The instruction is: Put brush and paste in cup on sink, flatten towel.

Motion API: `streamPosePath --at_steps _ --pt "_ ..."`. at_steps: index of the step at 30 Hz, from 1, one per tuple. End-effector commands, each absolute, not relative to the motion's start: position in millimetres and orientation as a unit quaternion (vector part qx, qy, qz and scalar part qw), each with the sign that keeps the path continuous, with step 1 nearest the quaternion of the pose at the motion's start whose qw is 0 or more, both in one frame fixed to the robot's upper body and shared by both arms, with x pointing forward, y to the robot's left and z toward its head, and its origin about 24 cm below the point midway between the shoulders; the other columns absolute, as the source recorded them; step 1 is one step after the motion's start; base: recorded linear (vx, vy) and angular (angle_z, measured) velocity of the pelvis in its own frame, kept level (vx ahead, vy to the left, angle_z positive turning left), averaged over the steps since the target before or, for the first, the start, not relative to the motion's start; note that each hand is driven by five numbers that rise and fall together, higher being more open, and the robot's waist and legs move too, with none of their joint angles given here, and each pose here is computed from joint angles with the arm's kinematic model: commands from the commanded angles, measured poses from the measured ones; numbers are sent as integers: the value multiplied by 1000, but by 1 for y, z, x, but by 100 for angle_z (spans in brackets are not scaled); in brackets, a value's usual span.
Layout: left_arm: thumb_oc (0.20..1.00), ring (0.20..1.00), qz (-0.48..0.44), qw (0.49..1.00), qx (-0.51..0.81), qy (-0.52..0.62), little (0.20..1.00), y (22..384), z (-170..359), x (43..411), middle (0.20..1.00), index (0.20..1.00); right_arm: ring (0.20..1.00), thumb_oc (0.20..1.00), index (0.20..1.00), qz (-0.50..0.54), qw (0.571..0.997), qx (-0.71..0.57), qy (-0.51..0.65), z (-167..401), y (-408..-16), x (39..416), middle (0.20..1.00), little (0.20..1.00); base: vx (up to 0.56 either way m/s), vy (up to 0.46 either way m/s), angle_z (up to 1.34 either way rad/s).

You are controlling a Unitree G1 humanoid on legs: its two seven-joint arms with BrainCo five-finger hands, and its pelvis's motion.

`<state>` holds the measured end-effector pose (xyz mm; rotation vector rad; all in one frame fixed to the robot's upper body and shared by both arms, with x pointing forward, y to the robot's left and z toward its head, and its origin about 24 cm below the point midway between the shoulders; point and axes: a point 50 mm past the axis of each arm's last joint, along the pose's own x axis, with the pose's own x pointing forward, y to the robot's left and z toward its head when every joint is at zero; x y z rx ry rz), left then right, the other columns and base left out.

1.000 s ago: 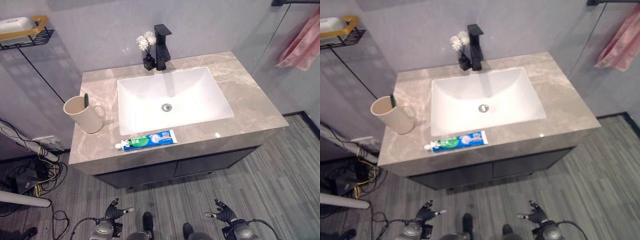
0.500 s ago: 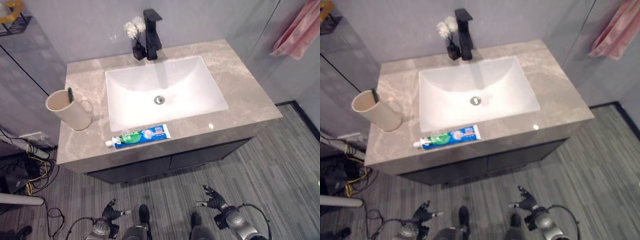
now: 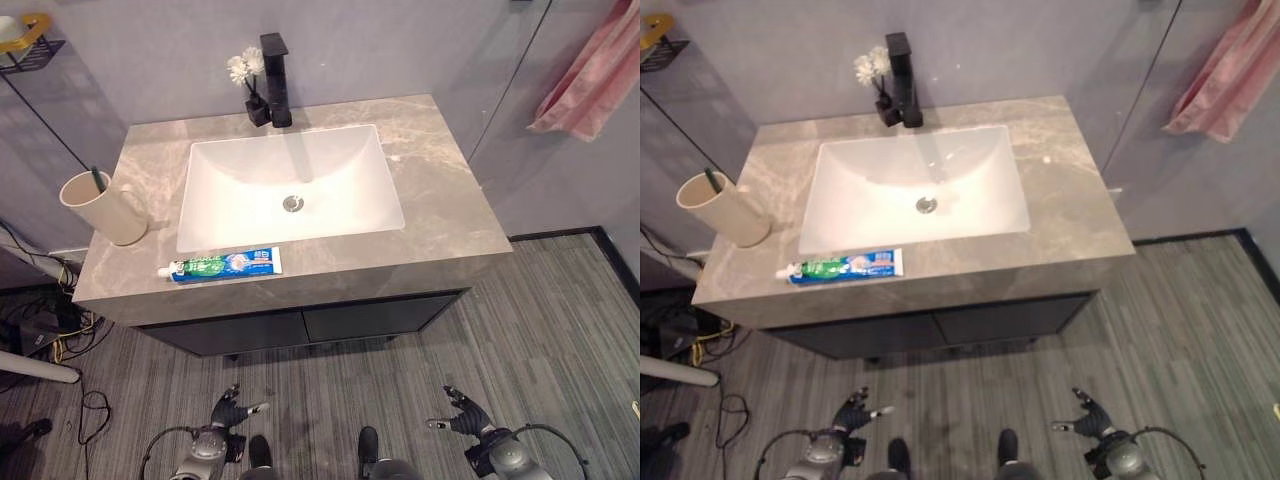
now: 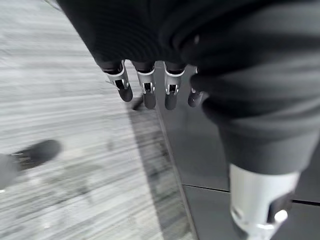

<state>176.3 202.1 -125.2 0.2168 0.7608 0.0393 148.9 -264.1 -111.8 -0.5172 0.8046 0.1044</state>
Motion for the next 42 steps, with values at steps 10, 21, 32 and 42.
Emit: streamPosePath --at_steps 10,21,32,42 --pt "1000 1000 -83 913 254 309 1000 243 -97 155 1000 1000 1000 1000 1000 48 913 -228 335 -95 -263 171 1000 1000 6 67 7" --pt "1000 1000 -290 858 408 118 1000 267 41 183 1000 1000 1000 1000 1000 2 849 -211 484 -124 -295 138 1000 1000 -3 11 11" --pt "1000 1000 -404 799 433 -105 1000 211 166 194 1000 1000 1000 1000 1000 78 753 -285 589 -147 -290 79 1000 1000 18 -7 5" --pt "1000 1000 -251 793 470 -295 1000 201 201 224 1000 1000 1000 1000 1000 74 790 -263 548 -149 -272 91 1000 1000 -2 4 0"
